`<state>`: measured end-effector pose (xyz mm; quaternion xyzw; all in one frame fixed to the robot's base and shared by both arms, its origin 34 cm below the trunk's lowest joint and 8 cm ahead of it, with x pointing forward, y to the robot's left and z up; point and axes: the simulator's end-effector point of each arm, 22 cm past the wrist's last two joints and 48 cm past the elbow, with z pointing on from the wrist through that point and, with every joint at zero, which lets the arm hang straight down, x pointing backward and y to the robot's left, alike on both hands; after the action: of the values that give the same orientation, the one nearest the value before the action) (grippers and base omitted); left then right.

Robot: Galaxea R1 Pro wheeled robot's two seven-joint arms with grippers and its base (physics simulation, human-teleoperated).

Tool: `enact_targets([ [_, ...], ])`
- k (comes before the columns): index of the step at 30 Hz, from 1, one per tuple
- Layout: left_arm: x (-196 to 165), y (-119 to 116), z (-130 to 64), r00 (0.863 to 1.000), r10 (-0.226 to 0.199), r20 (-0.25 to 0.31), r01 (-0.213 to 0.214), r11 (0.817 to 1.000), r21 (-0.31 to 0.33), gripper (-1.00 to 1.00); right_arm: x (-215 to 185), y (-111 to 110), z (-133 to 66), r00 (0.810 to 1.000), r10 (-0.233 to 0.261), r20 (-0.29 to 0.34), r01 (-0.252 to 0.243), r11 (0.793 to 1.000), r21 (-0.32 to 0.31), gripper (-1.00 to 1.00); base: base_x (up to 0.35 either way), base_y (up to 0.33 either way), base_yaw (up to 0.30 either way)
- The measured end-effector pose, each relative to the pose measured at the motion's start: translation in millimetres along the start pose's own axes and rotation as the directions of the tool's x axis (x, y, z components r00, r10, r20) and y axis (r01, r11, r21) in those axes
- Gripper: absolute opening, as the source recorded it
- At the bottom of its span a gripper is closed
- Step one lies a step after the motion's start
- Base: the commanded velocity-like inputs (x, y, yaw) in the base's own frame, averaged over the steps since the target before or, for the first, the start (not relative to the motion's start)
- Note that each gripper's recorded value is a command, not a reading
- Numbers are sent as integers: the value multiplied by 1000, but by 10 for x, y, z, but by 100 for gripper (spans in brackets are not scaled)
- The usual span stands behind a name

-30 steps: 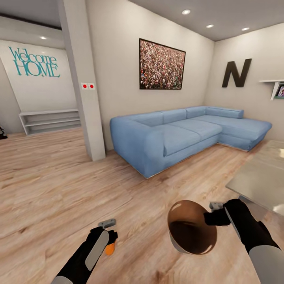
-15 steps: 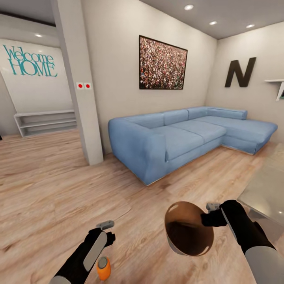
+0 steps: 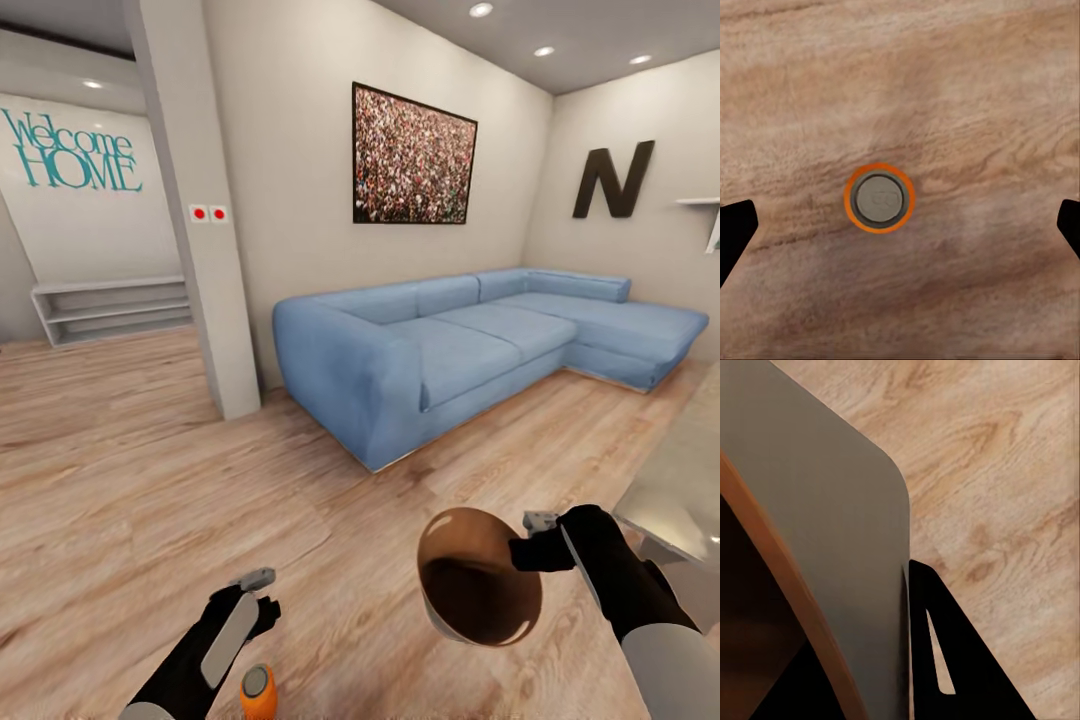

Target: Put the three can of soda from the living room inside the tash can in the kitchen.

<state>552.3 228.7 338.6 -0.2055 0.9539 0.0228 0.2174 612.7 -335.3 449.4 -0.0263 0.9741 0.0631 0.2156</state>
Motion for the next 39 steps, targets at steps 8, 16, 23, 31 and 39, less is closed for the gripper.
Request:
enact_targets([
  [8, 41, 281, 225, 999, 0, -53, -2, 1000, -29, 100, -277, 35, -114, 997, -27, 78, 27, 1000, 3, -100, 0, 0, 0],
  [16, 203, 251, 446, 993, 53, -105, -53, 999, 3, 100, -625, 56, -345, 980, -70, 184, 67, 997, 24, -100, 0, 0, 0],
  [23, 137, 151, 537, 992, 60, -109, -55, 998, 42, 100, -629, 124, -445, 965, -117, 237, 109, 993, 46, -100, 0, 0, 0],
  [31, 177, 197, 730, 986, 54, -158, -54, 999, 6, 100, -582, 164, -428, 958, -141, 251, 131, 990, 56, -100, 0, 0, 0],
  [39, 321, 203, 859, 981, 53, -187, -53, 999, 5, 100, -486, 224, -389, 954, -157, 255, 148, 987, 53, -100, 0, 0, 0],
])
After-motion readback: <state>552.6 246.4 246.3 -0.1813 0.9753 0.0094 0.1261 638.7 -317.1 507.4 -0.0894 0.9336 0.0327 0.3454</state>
